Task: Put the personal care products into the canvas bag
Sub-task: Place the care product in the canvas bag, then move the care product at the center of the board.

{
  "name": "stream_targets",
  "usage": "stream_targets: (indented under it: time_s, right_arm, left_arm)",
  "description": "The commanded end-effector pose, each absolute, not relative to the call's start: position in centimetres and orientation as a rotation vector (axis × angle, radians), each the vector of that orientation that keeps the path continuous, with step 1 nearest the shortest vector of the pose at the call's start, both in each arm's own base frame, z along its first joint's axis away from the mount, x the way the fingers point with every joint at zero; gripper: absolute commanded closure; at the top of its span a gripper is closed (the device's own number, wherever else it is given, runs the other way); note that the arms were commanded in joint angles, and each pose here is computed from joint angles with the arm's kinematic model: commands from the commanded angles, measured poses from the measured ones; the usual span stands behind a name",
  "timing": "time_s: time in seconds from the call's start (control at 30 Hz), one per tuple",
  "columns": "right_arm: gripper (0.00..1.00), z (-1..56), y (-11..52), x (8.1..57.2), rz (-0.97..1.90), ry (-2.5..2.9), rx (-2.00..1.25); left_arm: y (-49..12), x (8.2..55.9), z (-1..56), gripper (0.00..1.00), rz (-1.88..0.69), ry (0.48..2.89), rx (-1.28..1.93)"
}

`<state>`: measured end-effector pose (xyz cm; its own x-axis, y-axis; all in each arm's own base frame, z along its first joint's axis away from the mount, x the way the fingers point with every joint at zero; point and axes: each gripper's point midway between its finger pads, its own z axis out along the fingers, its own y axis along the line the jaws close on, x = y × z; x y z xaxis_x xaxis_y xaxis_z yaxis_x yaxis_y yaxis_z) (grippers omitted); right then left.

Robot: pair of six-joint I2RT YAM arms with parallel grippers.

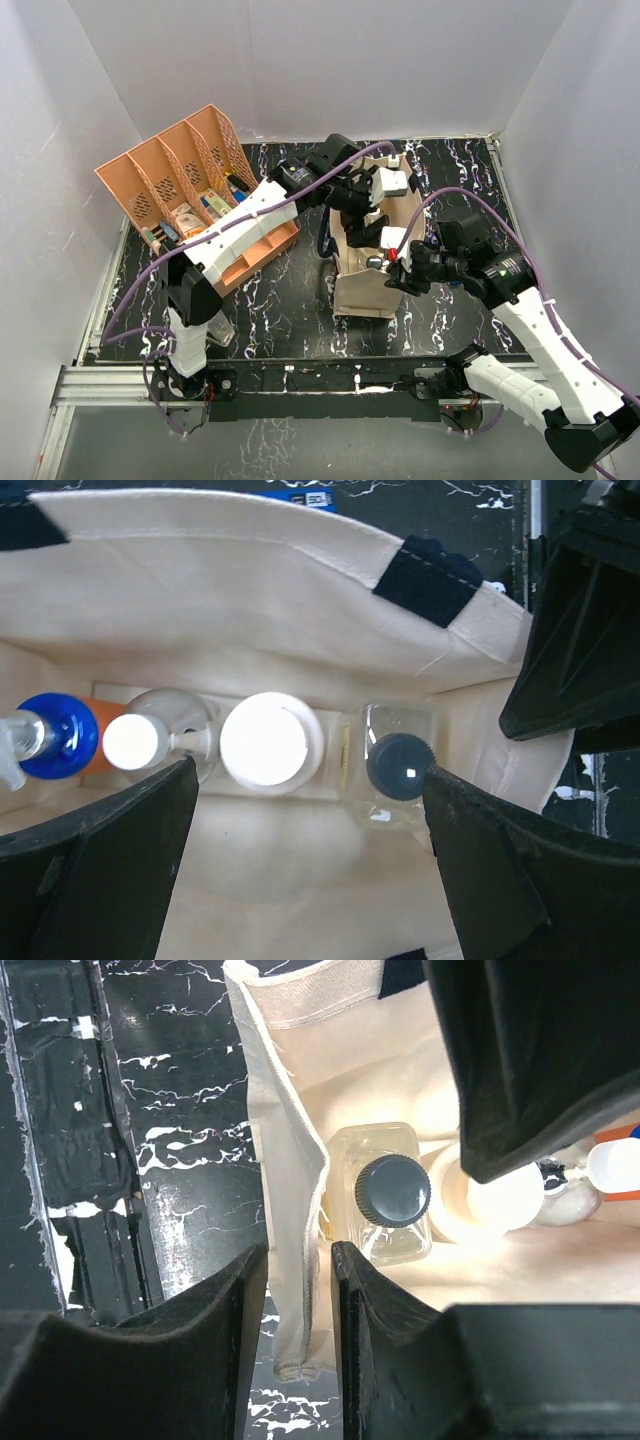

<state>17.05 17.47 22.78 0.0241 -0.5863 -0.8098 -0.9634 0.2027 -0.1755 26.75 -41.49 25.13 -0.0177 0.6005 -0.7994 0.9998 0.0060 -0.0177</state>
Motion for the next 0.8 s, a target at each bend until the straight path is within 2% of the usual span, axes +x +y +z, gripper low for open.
stream_targets:
  time_s: [0.0,0.2,0.43,0.6,0.77]
  right_arm:
    - [0.65,24.7,18.1,18.1,0.551,1.582,-1.462]
    - [0.63,25.4,18.2,18.8,0.545,1.600,-1.401]
    - [0.57,26.1,18.8,20.0,0.566,1.650,-1.311]
    - [0.52,26.1,18.9,20.8,0.559,1.674,-1.277]
    - [0.49,26.0,19.0,21.8,0.543,1.693,-1.229]
  left_arm:
    - [-39.0,27.3,31.2,0.08,-0.785,1.579,1.572]
    - [-33.3,27.2,32.0,0.07,-0.732,1.630,1.540]
    - [-24.4,25.2,29.5,0.08,-0.603,1.742,1.563]
    - [-18.7,20.9,27.0,0.07,-0.462,1.780,1.657]
    - [-14.2,15.6,25.0,0.07,-0.425,1.914,1.679]
